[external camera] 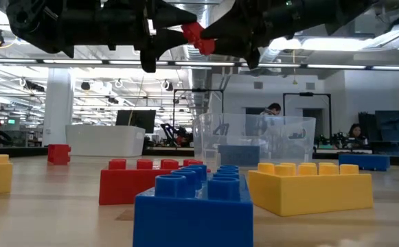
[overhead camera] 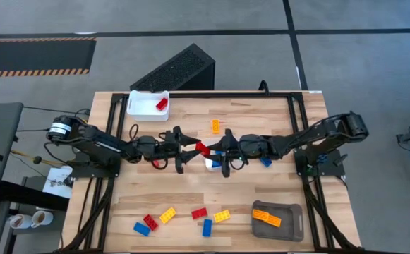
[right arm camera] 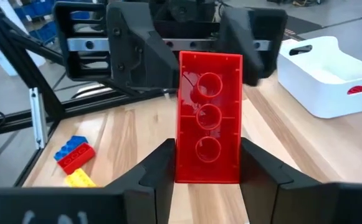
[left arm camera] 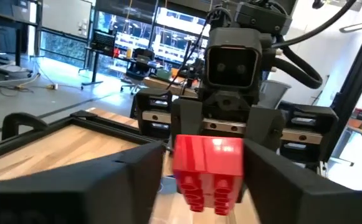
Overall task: Sort & place blocks by color
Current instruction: Put the red game piece into the white bin
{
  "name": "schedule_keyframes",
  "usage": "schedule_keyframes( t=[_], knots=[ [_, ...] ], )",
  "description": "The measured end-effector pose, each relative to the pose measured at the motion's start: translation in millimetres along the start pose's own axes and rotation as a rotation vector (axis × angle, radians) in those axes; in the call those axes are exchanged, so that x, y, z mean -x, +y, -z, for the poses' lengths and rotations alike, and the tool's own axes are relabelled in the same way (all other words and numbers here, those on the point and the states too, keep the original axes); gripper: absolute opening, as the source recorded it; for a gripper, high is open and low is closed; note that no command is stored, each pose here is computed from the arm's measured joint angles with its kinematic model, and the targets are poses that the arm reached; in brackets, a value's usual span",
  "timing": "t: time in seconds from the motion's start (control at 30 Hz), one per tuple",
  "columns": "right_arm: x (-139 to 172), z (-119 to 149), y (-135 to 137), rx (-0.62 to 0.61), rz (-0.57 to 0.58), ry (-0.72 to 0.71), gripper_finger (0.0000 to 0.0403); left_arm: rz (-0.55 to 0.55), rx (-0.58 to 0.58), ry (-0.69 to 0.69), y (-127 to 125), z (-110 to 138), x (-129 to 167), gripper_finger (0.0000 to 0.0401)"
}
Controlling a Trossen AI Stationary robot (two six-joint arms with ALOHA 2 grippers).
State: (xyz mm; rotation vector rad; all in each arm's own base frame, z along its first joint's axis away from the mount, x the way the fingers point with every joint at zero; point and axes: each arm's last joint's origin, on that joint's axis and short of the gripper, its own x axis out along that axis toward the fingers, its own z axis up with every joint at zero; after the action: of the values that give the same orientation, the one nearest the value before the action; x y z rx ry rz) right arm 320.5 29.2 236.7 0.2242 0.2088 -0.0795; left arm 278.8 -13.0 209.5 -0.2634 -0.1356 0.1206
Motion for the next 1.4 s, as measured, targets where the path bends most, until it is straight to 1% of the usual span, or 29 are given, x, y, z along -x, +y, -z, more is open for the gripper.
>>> schedule_keyframes(
  t=[0.1,0.13,0.37,0.47,0.57,0.63,0.73,0.77,0.9,1.03,1.07,1.17,1.27,1.4],
  knots=[
    [0.0,0.1,-0.3,0.001,0.002,0.001,0.0168,0.005,-0.013,0.0,-0.1,-0.1,0.0,0.0117],
    [0.0,0.1,-0.3,-0.004,0.002,0.001,0.0173,0.009,-0.014,0.001,-0.4,-0.2,0.1,0.0104],
    [-0.6,1.5,-4.9,-0.017,0.022,0.022,0.0207,-0.018,-0.019,0.022,1.0,2.2,0.0,0.0104],
    [-0.7,4.5,-8.7,-0.033,0.042,0.06,0.0219,-0.077,-0.027,0.05,3.2,5.9,0.3,0.0104],
    [-0.7,8.1,-14.5,-0.045,0.07,0.104,0.0226,-0.197,-0.037,0.095,9.6,11.8,1.2,0.0104],
    [-0.7,10.2,-18.3,-0.056,0.087,0.131,0.0227,-0.255,-0.05,0.12,14.0,13.6,2.2,0.0104],
    [-0.5,12.3,-23.8,-0.075,0.113,0.16,0.0226,-0.323,-0.066,0.143,20.6,7.1,6.3,0.0104],
    [-0.4,12.9,-24.7,-0.076,0.117,0.168,0.0225,-0.365,-0.082,0.156,23.9,4.1,8.9,0.0104],
    [0.0,15.0,-27.4,-0.076,0.132,0.192,0.0222,-0.608,-0.152,0.207,40.2,-9.4,24.6,0.0104],
    [0.2,15.8,-28.1,-0.076,0.136,0.202,0.0222,-0.808,-0.206,0.266,61.8,-26.5,45.6,0.0104],
    [0.1,15.7,-28.1,-0.08,0.136,0.2,0.0222,-0.861,-0.21,0.292,69.5,-28.6,51.3,0.0104],
    [0.1,15.4,-28.1,-0.092,0.138,0.197,0.0221,-0.994,-0.165,0.329,92.6,-33.7,64.6,0.0104],
    [0.1,15.4,-28.1,-0.093,0.137,0.196,0.0221,-1.073,-0.141,0.332,111.1,-38.9,71.5,0.0104],
    [0.0,15.3,-28.1,-0.093,0.137,0.195,0.0221,-1.124,-0.095,0.307,129.0,-45.3,77.2,0.0104]
  ],
)
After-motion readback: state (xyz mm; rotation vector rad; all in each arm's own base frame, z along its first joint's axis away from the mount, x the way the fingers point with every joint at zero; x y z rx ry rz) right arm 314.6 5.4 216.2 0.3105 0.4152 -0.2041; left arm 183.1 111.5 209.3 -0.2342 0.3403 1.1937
